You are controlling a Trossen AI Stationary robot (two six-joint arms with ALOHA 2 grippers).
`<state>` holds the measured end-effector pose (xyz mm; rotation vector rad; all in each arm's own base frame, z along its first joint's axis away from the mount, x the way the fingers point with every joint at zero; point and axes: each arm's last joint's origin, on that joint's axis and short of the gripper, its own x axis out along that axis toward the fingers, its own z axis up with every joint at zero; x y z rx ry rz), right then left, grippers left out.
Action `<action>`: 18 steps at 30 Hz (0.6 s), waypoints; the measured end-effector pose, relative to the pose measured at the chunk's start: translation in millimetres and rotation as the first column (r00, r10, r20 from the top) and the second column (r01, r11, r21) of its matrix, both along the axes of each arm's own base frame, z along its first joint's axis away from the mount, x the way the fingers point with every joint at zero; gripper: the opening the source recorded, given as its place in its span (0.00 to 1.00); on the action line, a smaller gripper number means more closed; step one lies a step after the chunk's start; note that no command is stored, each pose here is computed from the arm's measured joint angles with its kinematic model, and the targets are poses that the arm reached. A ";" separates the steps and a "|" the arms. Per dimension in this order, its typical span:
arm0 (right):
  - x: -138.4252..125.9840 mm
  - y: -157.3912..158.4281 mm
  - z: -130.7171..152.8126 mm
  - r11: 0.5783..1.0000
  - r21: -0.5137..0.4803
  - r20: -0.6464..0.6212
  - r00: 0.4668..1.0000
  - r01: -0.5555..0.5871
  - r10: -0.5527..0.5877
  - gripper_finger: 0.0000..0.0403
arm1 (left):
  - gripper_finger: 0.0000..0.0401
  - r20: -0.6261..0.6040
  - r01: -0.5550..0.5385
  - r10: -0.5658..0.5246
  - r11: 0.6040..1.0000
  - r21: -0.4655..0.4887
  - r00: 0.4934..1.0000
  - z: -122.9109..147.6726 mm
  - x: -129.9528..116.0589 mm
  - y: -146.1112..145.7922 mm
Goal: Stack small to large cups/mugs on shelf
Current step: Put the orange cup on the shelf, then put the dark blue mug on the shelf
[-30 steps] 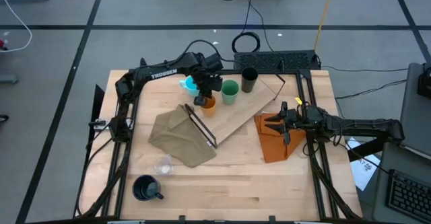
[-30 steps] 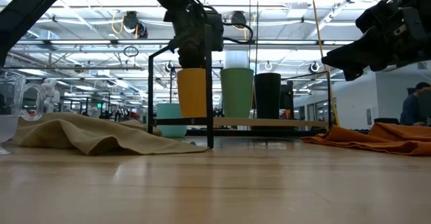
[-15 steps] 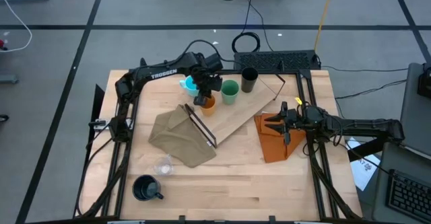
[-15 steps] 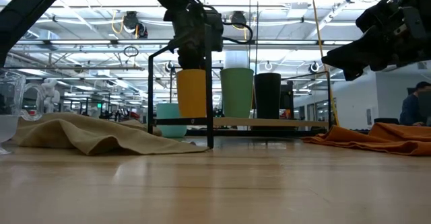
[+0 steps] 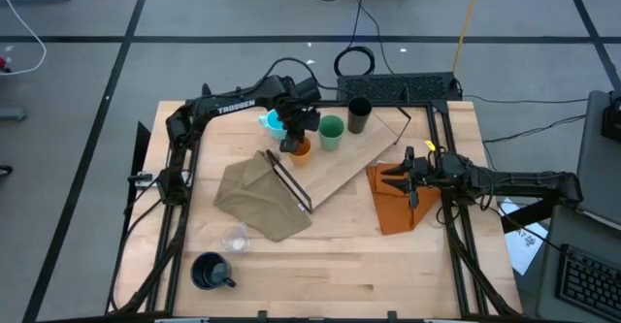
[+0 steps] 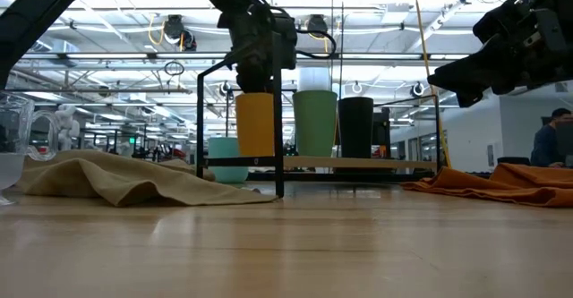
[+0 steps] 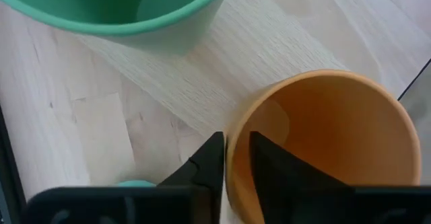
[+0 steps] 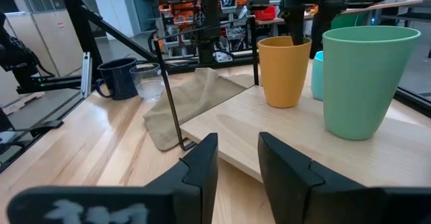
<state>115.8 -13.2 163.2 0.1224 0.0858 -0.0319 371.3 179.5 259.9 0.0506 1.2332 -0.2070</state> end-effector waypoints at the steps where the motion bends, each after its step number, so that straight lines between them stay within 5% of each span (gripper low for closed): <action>1: 0.0 0.0 0.0 1.000 0.000 0.000 1.000 0.000 0.000 0.24 | 0.21 0.000 -0.004 0.004 1.000 0.000 1.000 0.0 0.1 0.0; 18: 0.0 0.0 0.0 1.000 -0.002 0.000 1.000 0.000 0.000 0.24 | 0.43 -0.038 -0.046 0.047 0.999 0.028 0.998 8.8 -2.3 -3.4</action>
